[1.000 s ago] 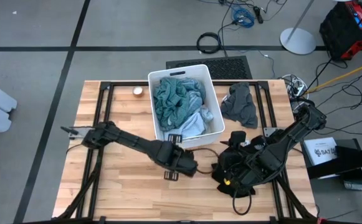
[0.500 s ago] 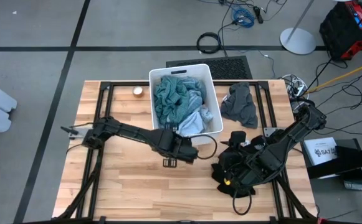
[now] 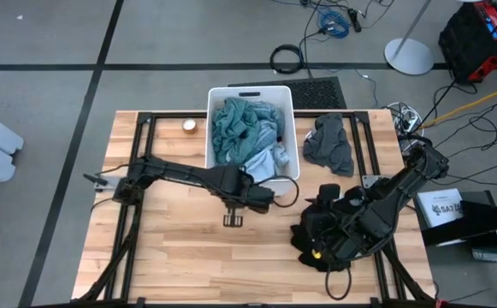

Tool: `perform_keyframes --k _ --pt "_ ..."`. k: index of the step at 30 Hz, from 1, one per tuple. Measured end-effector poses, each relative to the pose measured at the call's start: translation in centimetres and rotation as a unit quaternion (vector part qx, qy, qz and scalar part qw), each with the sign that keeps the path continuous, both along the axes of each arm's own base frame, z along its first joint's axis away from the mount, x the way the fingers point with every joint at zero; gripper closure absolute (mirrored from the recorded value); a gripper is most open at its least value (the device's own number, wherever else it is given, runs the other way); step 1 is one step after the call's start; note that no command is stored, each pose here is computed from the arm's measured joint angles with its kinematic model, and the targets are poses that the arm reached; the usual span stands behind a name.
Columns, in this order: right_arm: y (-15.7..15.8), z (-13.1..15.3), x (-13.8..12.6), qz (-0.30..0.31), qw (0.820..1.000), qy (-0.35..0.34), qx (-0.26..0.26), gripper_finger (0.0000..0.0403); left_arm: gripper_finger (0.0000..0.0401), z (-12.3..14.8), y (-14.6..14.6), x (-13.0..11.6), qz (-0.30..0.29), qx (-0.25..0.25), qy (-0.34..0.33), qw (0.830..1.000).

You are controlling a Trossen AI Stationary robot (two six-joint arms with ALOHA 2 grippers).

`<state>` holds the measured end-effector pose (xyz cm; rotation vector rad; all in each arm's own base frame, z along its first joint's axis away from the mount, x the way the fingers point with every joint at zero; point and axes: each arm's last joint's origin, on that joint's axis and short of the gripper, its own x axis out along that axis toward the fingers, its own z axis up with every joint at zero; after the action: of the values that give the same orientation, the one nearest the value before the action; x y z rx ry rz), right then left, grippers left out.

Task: Sort clothes
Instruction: Adjust the white laundry bin, then put the gray boxer into the white laundry bin

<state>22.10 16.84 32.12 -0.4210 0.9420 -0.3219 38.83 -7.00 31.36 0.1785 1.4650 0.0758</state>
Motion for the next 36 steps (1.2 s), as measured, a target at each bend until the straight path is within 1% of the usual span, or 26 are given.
perform_keyframes --k 4,7,9,11,13,15,17,19,21,23,26,27,29,31,34,36 --pt "-0.2 0.2 -0.6 0.004 0.998 0.040 0.049 0.0117 0.0365 2.2 -0.9 -1.4 0.005 -0.026 -0.038 0.999" --pt "-0.1 0.2 -0.8 0.011 0.993 0.074 0.096 0.0117 0.0362 4.6 -2.1 -2.8 0.009 -0.045 -0.093 0.995" --pt "0.3 0.1 -1.1 0.015 0.986 0.101 0.134 0.0117 0.0362 6.4 -3.4 -3.8 -0.003 -0.065 -0.144 0.987" --pt "0.6 0.0 -1.4 0.015 0.980 0.117 0.157 0.0117 0.0361 8.0 -5.0 -4.9 -0.018 -0.078 -0.194 0.978" --pt "0.8 -0.4 -1.8 0.007 0.977 0.133 0.164 0.0117 0.0361 9.4 -6.5 -6.0 -0.035 -0.076 -0.241 0.967" --pt "0.7 -0.8 -2.6 -0.017 0.975 0.157 0.157 0.0117 0.0361 10.3 -8.0 -7.3 -0.047 -0.058 -0.274 0.959" --pt "0.8 -1.4 -3.3 -0.046 0.973 0.166 0.152 0.0117 0.0361 10.7 -9.7 -8.3 -0.043 -0.043 -0.302 0.951" --pt "1.1 -2.1 -3.9 -0.063 0.970 0.171 0.161 0.0117 0.0361 10.9 -11.5 -9.3 -0.042 -0.043 -0.323 0.944" --pt "1.6 -2.7 -4.3 -0.068 0.967 0.169 0.178 0.0117 0.0361 10.6 -13.6 -10.2 -0.041 -0.042 -0.335 0.941" --pt "1.9 -3.5 -4.6 -0.070 0.968 0.162 0.181 0.0117 0.0361 9.9 -15.6 -10.8 -0.032 -0.031 -0.349 0.936" --pt "1.3 -4.5 -4.5 -0.104 0.978 0.115 0.141 0.0117 0.0361 8.1 -18.5 -11.3 -0.018 0.008 -0.367 0.930" --pt "0.8 -4.9 -4.5 -0.116 0.979 0.110 0.128 0.0117 0.0361 7.4 -19.4 -11.3 -0.018 0.024 -0.371 0.928" --pt "-0.7 -5.6 -4.8 -0.137 0.977 0.120 0.111 0.0117 0.0361 5.8 -21.0 -11.1 -0.022 0.054 -0.376 0.925" --pt "-2.8 -6.0 -5.4 -0.157 0.974 0.131 0.102 0.0117 0.0361 4.0 -22.3 -10.7 -0.033 0.079 -0.372 0.924" --pt "-6.7 -6.4 -6.7 -0.200 0.963 0.128 0.126 0.0117 0.0361 1.5 -23.4 -9.3 -0.035 0.095 -0.361 0.927" --pt "-9.2 -6.5 -7.8 -0.234 0.953 0.108 0.161 0.0117 0.0360 0.5 -23.5 -8.0 -0.023 0.085 -0.362 0.928"
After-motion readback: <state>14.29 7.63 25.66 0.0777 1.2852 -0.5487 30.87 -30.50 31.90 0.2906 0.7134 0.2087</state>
